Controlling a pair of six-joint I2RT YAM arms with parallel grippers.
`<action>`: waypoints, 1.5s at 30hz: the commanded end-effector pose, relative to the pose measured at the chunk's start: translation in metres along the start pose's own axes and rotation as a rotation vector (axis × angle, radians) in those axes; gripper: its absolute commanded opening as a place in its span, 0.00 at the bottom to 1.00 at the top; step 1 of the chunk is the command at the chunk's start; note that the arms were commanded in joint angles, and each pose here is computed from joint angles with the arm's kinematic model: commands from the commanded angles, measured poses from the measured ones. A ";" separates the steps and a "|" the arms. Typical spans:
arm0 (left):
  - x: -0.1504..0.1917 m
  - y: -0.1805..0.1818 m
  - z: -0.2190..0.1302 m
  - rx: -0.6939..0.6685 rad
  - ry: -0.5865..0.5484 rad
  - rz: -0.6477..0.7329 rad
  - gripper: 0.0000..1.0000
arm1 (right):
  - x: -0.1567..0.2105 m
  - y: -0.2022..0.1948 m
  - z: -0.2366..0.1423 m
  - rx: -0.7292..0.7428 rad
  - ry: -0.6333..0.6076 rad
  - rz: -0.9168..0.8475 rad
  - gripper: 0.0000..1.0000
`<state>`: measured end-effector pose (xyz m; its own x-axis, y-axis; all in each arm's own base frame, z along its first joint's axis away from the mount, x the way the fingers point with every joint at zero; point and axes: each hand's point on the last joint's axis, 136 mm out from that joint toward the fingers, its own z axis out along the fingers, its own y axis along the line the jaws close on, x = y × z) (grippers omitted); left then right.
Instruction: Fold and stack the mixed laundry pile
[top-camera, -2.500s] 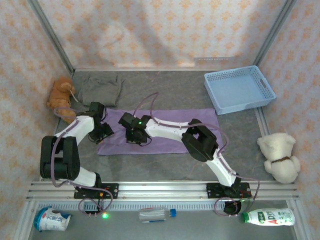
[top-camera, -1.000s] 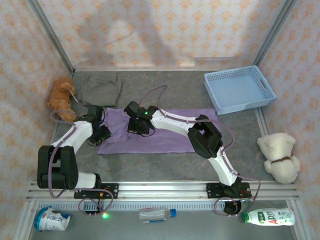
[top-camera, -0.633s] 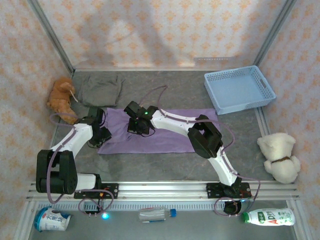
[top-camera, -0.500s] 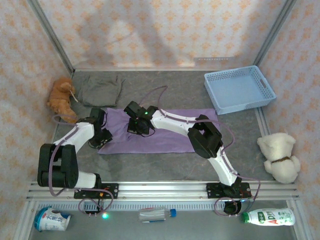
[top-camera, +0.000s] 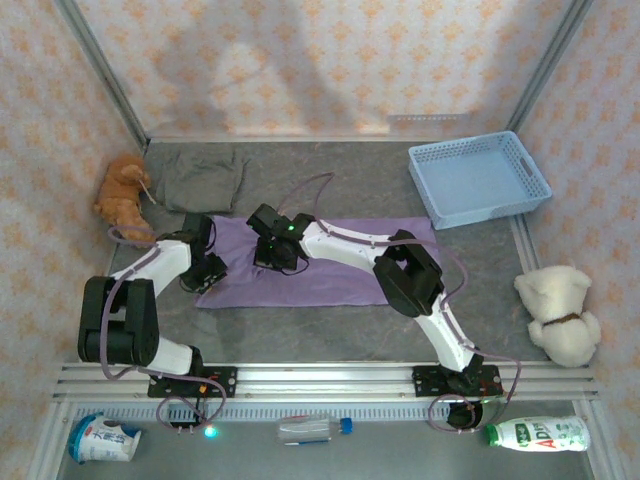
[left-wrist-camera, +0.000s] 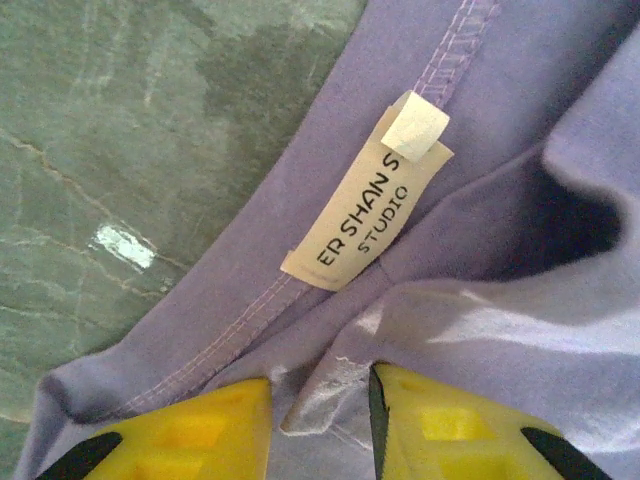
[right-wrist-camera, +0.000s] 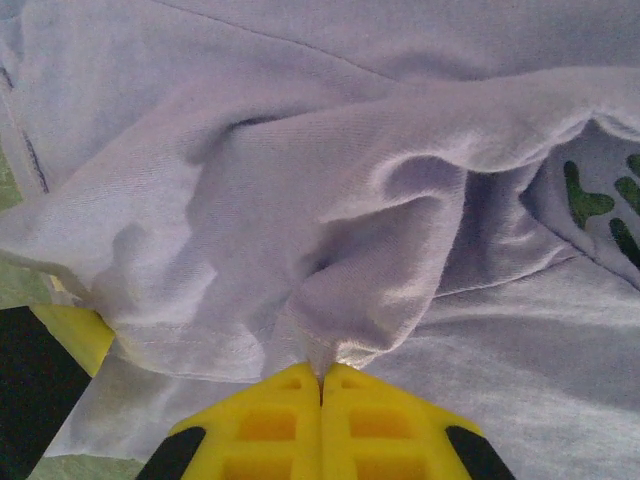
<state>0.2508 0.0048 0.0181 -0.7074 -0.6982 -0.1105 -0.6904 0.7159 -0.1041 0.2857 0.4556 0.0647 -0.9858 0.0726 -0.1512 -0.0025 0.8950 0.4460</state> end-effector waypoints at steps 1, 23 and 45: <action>-0.008 -0.003 0.003 -0.018 -0.027 0.009 0.30 | 0.002 0.002 0.005 0.002 -0.003 0.009 0.00; -0.012 0.000 -0.035 -0.048 -0.035 0.130 0.05 | 0.001 0.002 -0.016 0.032 0.021 -0.019 0.00; -0.008 0.002 -0.032 -0.049 -0.021 0.130 0.00 | -0.001 0.005 -0.019 0.023 0.021 -0.024 0.00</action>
<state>0.2593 0.0096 0.0425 -0.7832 -0.6082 -0.1292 -0.6068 0.7930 -0.0546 0.2820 0.4534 0.0759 -0.9894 0.0475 -0.1371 -0.0158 0.9038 0.4277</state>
